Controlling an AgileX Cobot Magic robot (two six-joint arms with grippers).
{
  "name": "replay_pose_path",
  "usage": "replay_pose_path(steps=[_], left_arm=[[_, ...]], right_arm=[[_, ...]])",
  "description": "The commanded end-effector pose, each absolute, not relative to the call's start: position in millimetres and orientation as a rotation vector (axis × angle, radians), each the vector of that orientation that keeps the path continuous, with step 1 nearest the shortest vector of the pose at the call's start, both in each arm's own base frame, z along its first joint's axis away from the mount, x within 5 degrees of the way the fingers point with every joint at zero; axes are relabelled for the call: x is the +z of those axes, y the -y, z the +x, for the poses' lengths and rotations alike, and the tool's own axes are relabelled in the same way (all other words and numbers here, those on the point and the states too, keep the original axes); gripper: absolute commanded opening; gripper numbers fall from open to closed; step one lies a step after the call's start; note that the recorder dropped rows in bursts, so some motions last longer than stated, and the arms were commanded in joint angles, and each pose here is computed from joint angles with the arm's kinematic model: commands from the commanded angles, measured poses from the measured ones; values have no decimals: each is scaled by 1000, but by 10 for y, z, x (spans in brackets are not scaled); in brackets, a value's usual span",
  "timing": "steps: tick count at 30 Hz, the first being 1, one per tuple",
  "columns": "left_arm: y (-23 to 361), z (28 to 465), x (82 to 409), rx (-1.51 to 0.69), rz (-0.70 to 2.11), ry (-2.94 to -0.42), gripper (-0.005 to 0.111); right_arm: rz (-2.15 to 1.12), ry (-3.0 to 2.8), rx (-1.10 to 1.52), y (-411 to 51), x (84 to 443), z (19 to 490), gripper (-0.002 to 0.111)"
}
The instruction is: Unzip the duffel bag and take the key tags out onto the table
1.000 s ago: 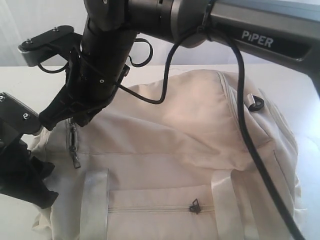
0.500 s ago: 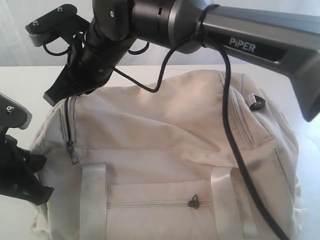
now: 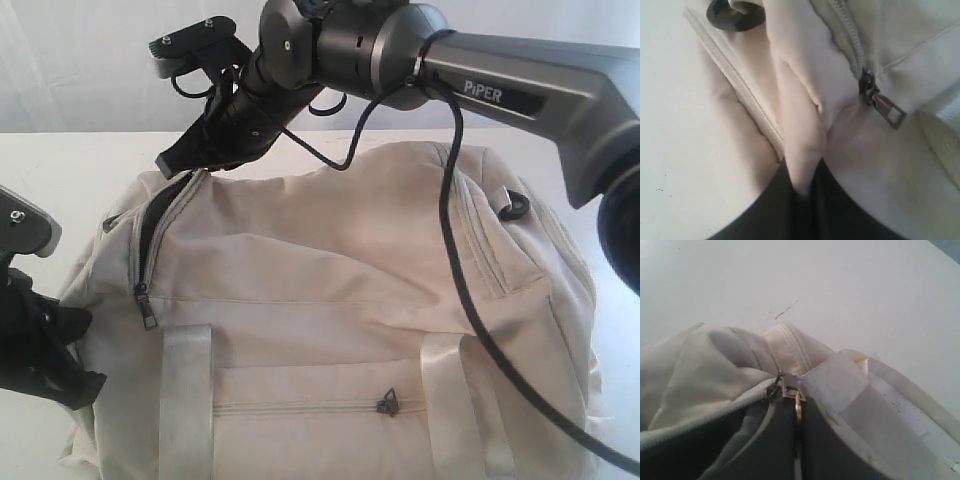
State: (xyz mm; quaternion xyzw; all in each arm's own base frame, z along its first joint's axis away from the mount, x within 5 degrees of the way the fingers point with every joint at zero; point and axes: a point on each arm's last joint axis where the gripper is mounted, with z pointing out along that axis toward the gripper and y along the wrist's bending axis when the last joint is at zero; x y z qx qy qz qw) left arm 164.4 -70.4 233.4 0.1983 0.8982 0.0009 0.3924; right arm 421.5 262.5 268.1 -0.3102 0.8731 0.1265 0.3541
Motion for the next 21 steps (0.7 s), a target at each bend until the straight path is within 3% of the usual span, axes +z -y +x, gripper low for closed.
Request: replay_pose_path(steps=[1,21], left_arm=[[651,1601,2314,43,488,-2321,0],[651,1603,2316,46,495,-2317,0]], right_arm=[[-740,-2250,277,-2398,2683,4375,0],[-683,-2359,250,-2107,2643,4448,0]])
